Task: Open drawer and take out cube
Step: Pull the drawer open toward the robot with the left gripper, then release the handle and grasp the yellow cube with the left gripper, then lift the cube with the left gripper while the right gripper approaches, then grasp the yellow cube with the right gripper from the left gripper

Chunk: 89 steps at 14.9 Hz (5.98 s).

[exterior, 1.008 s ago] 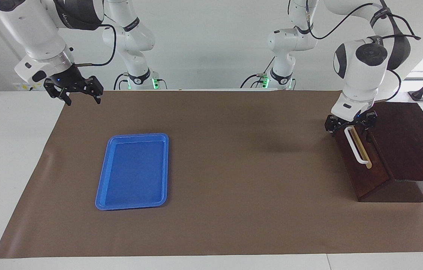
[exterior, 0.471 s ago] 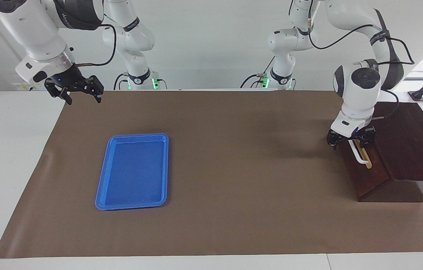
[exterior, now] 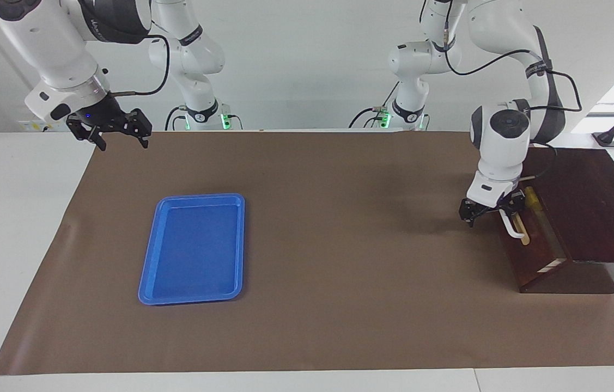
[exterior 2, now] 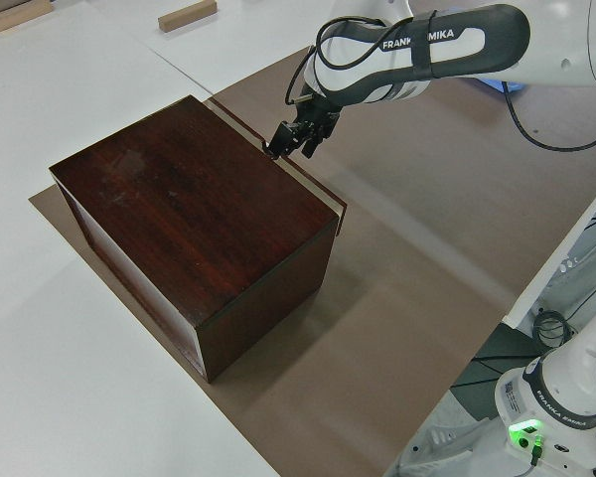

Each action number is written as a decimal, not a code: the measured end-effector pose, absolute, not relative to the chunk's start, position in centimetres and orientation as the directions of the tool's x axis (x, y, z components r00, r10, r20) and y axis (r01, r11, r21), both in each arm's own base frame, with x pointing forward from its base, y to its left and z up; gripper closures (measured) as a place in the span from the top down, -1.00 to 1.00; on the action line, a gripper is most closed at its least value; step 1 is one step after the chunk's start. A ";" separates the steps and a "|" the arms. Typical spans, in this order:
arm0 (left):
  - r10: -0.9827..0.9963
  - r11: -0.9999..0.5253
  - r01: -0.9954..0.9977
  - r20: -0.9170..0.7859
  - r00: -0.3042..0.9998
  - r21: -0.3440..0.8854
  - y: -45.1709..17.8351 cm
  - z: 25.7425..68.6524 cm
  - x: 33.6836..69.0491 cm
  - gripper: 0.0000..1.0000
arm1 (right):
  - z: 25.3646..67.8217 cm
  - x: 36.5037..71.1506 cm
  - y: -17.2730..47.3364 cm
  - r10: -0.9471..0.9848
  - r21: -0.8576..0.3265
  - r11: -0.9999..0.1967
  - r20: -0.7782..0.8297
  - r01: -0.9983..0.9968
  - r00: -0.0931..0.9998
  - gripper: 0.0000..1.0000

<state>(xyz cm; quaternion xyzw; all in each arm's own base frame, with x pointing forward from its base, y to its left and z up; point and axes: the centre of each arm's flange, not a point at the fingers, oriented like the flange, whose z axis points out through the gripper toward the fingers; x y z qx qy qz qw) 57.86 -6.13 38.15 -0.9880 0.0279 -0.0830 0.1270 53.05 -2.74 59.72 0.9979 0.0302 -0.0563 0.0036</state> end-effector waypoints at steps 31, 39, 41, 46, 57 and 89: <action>0.996 -0.044 0.998 0.082 0.041 0.034 2.6 45.7 56.5 1.00 | 59.5 53.0 -2.8 0.058 0.003 -0.998 -0.119 0.059 0.991 1.00; 0.996 0.049 0.998 0.077 -0.050 0.027 2.4 42.8 55.5 0.62 | 59.4 53.0 -2.6 0.013 0.009 -1.000 -0.123 0.014 0.992 1.00; 0.996 0.050 0.998 0.076 -0.052 0.037 2.5 43.3 55.6 0.15 | 59.3 53.0 -2.6 0.014 0.009 -1.000 -0.123 0.015 0.992 1.00; 0.995 0.072 0.997 0.066 -0.071 -0.004 2.3 51.7 57.8 0.10 | 59.3 53.0 -2.5 0.000 0.010 -1.000 -0.123 0.001 0.992 1.00; 0.992 0.124 0.992 0.015 -0.124 -0.002 -24.7 53.5 53.5 0.10 | 58.0 52.4 5.4 -0.526 0.037 -0.849 -0.158 -0.527 0.836 1.00; 0.973 0.231 0.973 -0.010 -0.231 0.023 -33.9 50.4 49.3 0.10 | 44.2 59.6 35.0 -0.714 0.052 -0.335 -0.665 -0.941 0.217 1.00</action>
